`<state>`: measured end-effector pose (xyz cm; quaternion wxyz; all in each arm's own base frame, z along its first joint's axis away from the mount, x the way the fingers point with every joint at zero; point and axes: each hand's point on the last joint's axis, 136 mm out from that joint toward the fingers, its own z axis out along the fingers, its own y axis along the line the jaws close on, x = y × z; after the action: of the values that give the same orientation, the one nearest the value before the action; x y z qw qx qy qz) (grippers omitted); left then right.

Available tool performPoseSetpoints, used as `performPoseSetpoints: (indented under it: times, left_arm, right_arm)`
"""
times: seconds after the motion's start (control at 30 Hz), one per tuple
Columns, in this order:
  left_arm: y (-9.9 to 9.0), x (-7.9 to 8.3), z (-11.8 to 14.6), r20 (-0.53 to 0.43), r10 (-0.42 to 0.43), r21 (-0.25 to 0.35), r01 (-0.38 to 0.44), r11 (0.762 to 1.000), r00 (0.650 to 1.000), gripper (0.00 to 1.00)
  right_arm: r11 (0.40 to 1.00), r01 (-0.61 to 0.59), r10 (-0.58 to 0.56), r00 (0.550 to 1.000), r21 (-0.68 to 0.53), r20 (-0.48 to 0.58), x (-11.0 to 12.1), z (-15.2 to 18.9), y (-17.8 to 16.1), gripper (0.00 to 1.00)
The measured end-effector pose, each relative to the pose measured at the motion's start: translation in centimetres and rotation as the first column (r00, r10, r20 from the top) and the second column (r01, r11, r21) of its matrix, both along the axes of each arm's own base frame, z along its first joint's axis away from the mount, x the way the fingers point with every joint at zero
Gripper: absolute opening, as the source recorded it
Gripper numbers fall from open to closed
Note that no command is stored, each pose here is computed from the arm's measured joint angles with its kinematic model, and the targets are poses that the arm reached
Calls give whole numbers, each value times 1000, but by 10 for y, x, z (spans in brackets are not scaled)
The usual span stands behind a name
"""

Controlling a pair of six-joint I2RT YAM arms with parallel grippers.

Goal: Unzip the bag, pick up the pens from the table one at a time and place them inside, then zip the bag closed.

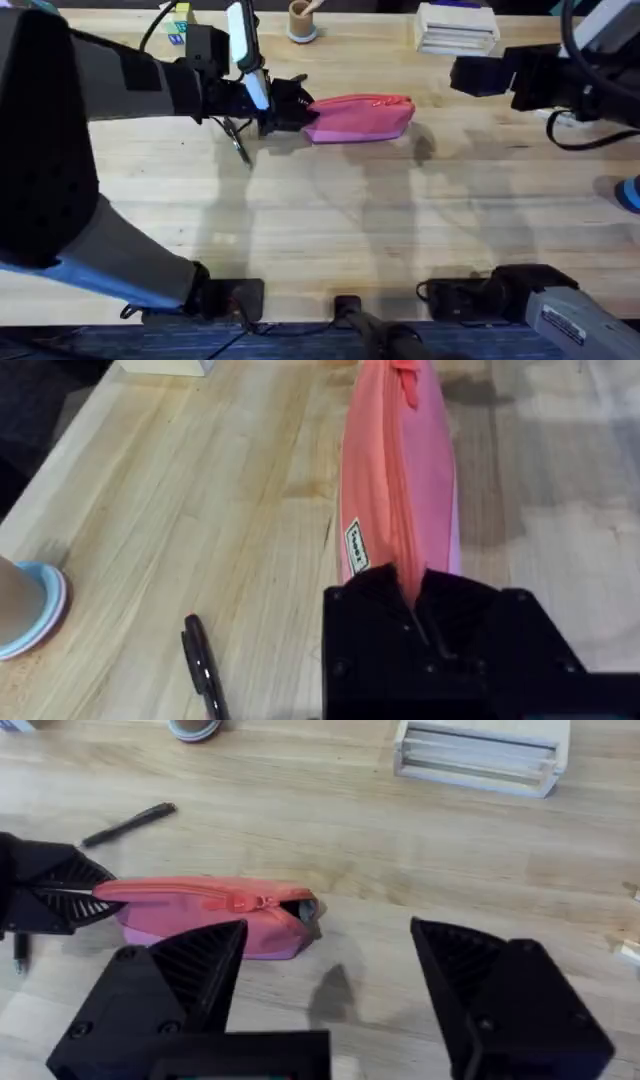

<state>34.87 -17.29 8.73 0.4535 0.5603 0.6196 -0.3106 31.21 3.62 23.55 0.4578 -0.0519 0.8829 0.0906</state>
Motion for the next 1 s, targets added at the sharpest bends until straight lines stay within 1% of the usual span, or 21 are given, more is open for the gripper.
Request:
performPoseSetpoints:
  times: [0.2,0.4,0.5,0.73,0.83,1.0]
  left_arm:
    - [0,2,0,14,4,5,-4,1000,1000,44]
    - [0,2,0,14,4,5,-4,1000,1000,44]
    - [0,2,0,14,4,5,-4,1000,1000,44]
    - [0,2,0,14,4,5,-4,1000,1000,44]
    - [0,2,0,14,3,4,-4,1000,1000,44]
    - [0,2,0,14,4,4,-4,1000,1000,42]
  right_arm:
    - [1000,1,-1,1000,3,0,0,0,0,997]
    - [997,-7,8,1000,76,-14,-2,1,9,997]
    - [995,-24,26,999,99,-19,-3,1,17,997]
    - [986,-108,112,993,127,-27,-10,2,47,997]
    - [980,-93,102,994,176,-45,-12,2,54,997]
    - [956,1,29,995,293,-99,-13,2,56,997]
